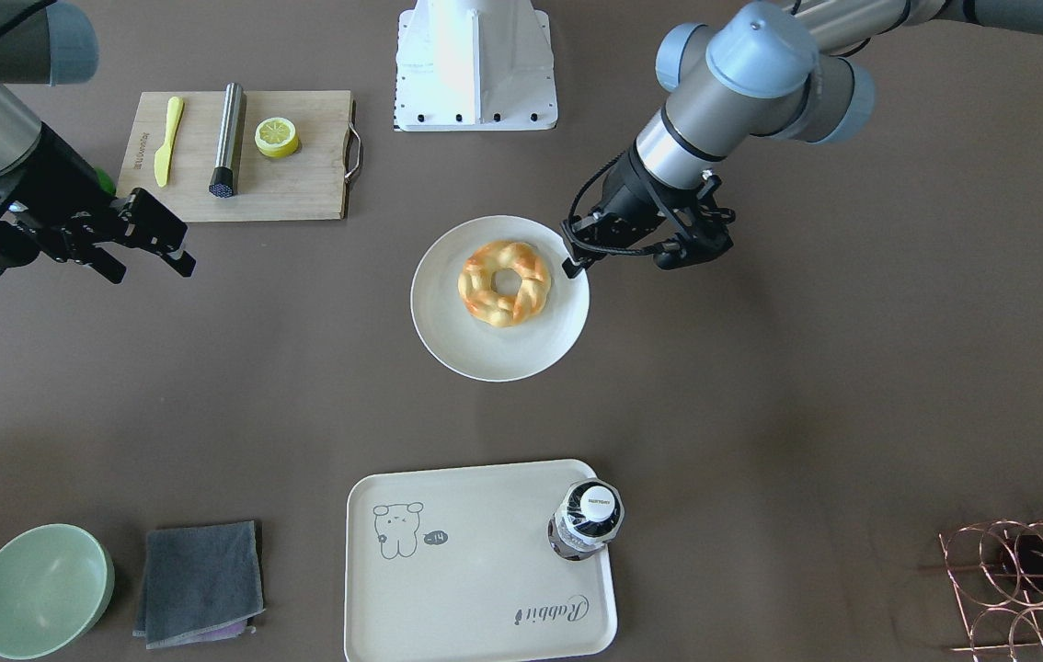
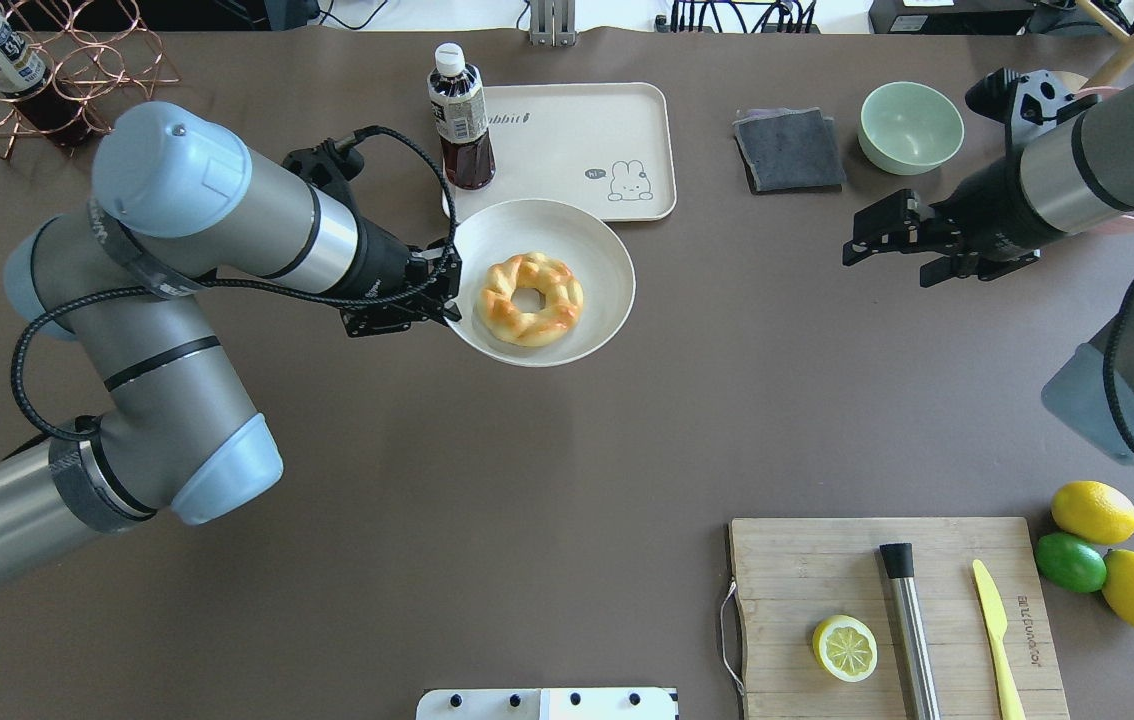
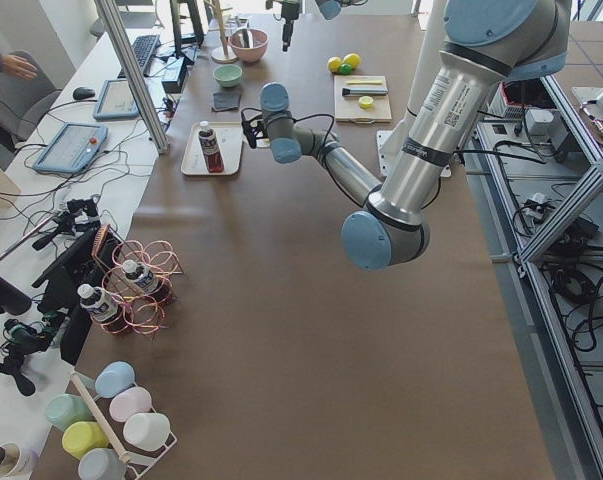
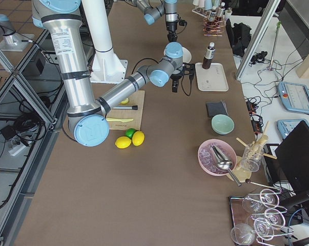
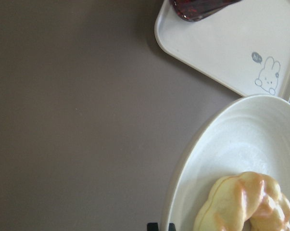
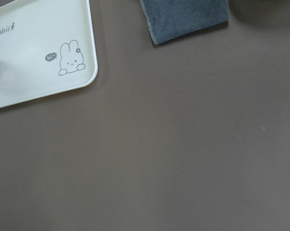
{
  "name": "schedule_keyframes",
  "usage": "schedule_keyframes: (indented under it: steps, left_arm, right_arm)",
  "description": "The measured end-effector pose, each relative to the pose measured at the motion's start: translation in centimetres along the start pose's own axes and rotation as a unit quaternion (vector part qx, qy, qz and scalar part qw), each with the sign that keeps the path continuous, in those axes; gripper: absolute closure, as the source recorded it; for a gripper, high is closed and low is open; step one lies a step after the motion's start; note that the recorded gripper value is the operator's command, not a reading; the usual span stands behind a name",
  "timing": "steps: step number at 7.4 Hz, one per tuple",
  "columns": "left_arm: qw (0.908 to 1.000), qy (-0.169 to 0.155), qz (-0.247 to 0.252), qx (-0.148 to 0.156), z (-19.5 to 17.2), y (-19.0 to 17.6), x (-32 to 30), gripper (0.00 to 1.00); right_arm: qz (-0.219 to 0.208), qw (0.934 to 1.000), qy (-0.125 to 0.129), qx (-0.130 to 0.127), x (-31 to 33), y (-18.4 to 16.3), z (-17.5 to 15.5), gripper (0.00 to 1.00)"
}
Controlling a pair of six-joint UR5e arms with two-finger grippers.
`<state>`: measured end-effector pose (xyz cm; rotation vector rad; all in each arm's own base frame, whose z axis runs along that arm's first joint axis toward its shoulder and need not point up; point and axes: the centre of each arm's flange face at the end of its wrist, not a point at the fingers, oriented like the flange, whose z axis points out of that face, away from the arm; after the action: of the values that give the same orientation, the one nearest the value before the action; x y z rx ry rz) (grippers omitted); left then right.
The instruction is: Place donut on tray
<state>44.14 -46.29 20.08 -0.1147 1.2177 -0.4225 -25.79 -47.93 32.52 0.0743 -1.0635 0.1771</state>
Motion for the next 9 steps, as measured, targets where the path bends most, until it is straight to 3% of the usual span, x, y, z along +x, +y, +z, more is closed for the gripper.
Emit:
schedule_keyframes:
  steps: [3, 7, 8, 9]
  left_arm:
    - [0.9999, -0.003, -0.006, 0.014, 1.6, 5.4, 3.3, 1.00]
    - [0.9990, 0.023, -0.030, 0.024, 2.9, 10.9, 6.0, 1.00]
    - [0.9984, 0.034, -0.037, 0.025, 2.5, 12.0, 6.7, 1.00]
    - [0.9981, 0.041, -0.040, 0.024, 2.0, 12.6, 7.0, 1.00]
  right_arm:
    - [0.018, 0.9994, -0.025, -0.012, -6.3, 2.1, 1.7, 0.05]
    - [0.024, 0.9993, -0.028, -0.010, -9.7, 4.7, 3.8, 0.06]
    - [0.024, 0.9993, -0.027, -0.011, -9.7, 5.0, 4.1, 0.21]
    - [0.024, 0.9993, -0.025, -0.012, -9.6, 5.3, 4.4, 0.47]
